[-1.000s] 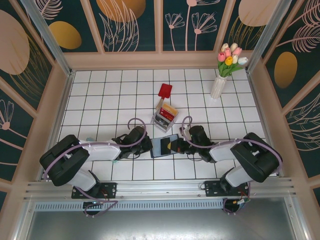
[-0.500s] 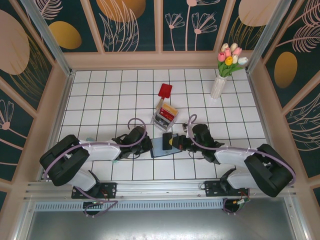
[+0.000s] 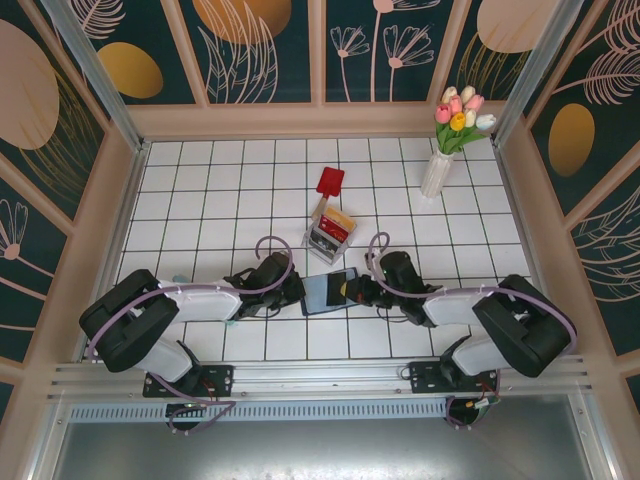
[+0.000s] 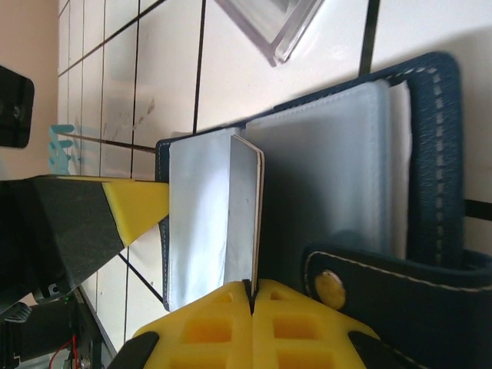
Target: Put the credit cards into the card holder
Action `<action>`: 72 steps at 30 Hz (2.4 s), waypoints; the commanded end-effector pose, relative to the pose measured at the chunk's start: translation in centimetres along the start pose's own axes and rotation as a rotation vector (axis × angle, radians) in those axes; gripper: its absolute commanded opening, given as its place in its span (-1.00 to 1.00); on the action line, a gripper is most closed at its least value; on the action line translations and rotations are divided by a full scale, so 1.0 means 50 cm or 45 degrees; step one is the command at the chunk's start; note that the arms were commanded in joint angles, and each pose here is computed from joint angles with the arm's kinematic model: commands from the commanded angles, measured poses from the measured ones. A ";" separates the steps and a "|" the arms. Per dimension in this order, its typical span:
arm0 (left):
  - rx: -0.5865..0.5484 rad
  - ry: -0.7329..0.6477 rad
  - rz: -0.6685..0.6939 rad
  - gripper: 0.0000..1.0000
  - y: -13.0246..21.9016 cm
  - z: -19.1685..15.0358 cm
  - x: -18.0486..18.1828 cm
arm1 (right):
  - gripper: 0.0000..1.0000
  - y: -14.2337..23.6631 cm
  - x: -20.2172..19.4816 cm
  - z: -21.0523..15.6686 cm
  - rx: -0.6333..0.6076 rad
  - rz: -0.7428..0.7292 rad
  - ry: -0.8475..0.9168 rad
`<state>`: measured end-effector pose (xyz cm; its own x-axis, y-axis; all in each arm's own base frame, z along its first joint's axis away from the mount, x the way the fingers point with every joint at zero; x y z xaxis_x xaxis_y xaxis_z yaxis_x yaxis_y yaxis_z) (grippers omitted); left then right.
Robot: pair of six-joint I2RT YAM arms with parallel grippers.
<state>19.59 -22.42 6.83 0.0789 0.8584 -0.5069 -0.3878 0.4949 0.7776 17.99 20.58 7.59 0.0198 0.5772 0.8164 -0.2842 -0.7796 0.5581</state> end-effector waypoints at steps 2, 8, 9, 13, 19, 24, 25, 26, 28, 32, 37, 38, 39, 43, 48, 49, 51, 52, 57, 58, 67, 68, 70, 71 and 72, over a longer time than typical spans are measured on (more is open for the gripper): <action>0.071 -0.021 0.126 -0.95 -0.013 -0.025 0.036 | -1.00 -0.021 0.006 -0.012 0.052 0.021 0.007; 0.069 -0.021 0.131 -0.95 -0.012 -0.024 0.037 | -1.00 -0.023 0.015 -0.011 0.071 0.050 -0.004; 0.069 -0.021 0.135 -0.95 -0.012 -0.024 0.038 | -1.00 -0.023 0.014 -0.012 0.073 0.046 -0.009; 0.069 -0.021 0.139 -0.95 -0.012 -0.025 0.039 | -1.00 -0.020 0.009 -0.010 0.087 0.014 -0.037; 0.063 -0.019 0.144 -0.95 -0.009 -0.025 0.041 | -1.00 0.026 0.004 0.003 -0.075 -0.060 -0.125; 0.061 -0.014 0.135 -0.95 -0.011 -0.026 0.040 | -1.00 0.015 -0.019 -0.014 -0.005 -0.075 -0.167; 0.064 -0.019 0.134 -0.95 -0.012 -0.025 0.039 | -1.00 0.009 -0.021 -0.015 0.015 -0.070 -0.181; 0.066 -0.021 0.133 -0.95 -0.013 -0.024 0.038 | -1.00 0.003 -0.021 -0.016 0.030 -0.064 -0.184; 0.064 -0.025 0.132 -0.95 -0.012 -0.022 0.036 | -1.00 -0.007 -0.015 -0.016 0.053 -0.053 -0.183; 0.057 -0.025 0.130 -0.95 -0.009 -0.022 0.036 | -1.00 -0.019 -0.005 -0.013 0.061 -0.067 -0.188; 0.060 -0.024 0.131 -0.95 -0.011 -0.022 0.036 | -1.00 -0.026 0.010 -0.011 0.096 -0.038 -0.177; 0.059 -0.026 0.132 -0.95 -0.010 -0.021 0.036 | -1.00 -0.022 0.007 -0.011 0.087 -0.057 -0.175; 0.059 -0.026 0.133 -0.95 -0.009 -0.022 0.036 | -1.00 -0.015 0.004 -0.010 0.063 -0.082 -0.173; 0.053 -0.023 0.136 -0.95 -0.008 -0.023 0.039 | -1.00 0.016 -0.003 -0.003 -0.011 -0.149 -0.140; 0.061 -0.023 0.137 -0.96 -0.010 -0.025 0.040 | -1.00 0.023 -0.022 -0.008 -0.017 -0.151 -0.174; 0.061 -0.025 0.136 -0.96 -0.011 -0.025 0.040 | -1.00 0.018 -0.021 -0.008 -0.002 -0.146 -0.176; 0.062 -0.029 0.131 -0.96 -0.011 -0.024 0.038 | -1.00 0.003 -0.015 -0.008 0.045 -0.119 -0.173; 0.062 -0.030 0.129 -0.95 -0.012 -0.023 0.037 | -1.00 -0.004 -0.011 -0.009 0.064 -0.110 -0.169; 0.054 -0.034 0.129 -0.96 -0.009 -0.021 0.035 | -1.00 -0.032 0.001 -0.011 0.128 -0.106 -0.162; 0.053 -0.033 0.130 -0.96 -0.008 -0.021 0.036 | -1.00 -0.035 0.004 -0.012 0.138 -0.091 -0.159; 0.046 -0.026 0.140 -0.96 -0.005 -0.022 0.040 | -1.00 -0.020 0.005 -0.016 0.155 -0.095 -0.130; 0.046 -0.027 0.146 -0.96 -0.004 -0.022 0.042 | -1.00 -0.014 0.000 -0.015 0.156 -0.127 -0.126; 0.042 -0.028 0.151 -0.96 0.000 -0.023 0.044 | -1.00 0.004 -0.010 -0.010 0.115 -0.176 -0.120; 0.037 -0.024 0.150 -0.96 0.001 -0.024 0.045 | -1.00 0.011 -0.014 -0.006 0.095 -0.184 -0.117; 0.035 -0.023 0.153 -0.96 0.001 -0.025 0.047 | -1.00 0.019 -0.018 -0.002 0.076 -0.197 -0.115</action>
<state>19.62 -22.39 6.86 0.0808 0.8604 -0.5032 -0.3910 0.4917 0.7780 18.28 21.34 8.41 0.1227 0.5934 0.7955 -0.2117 -0.7675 0.6051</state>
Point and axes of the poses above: each hand's point on the last joint's axis, 136 mm out from that joint toward the fingers, its own y axis back along the fingers, its own x axis along the line the jaws close on, z = x × y, the point moved 7 cm from there along y, back along the fingers, and after that the axes turned 11 degrees about -y, right-handed, at the moved point
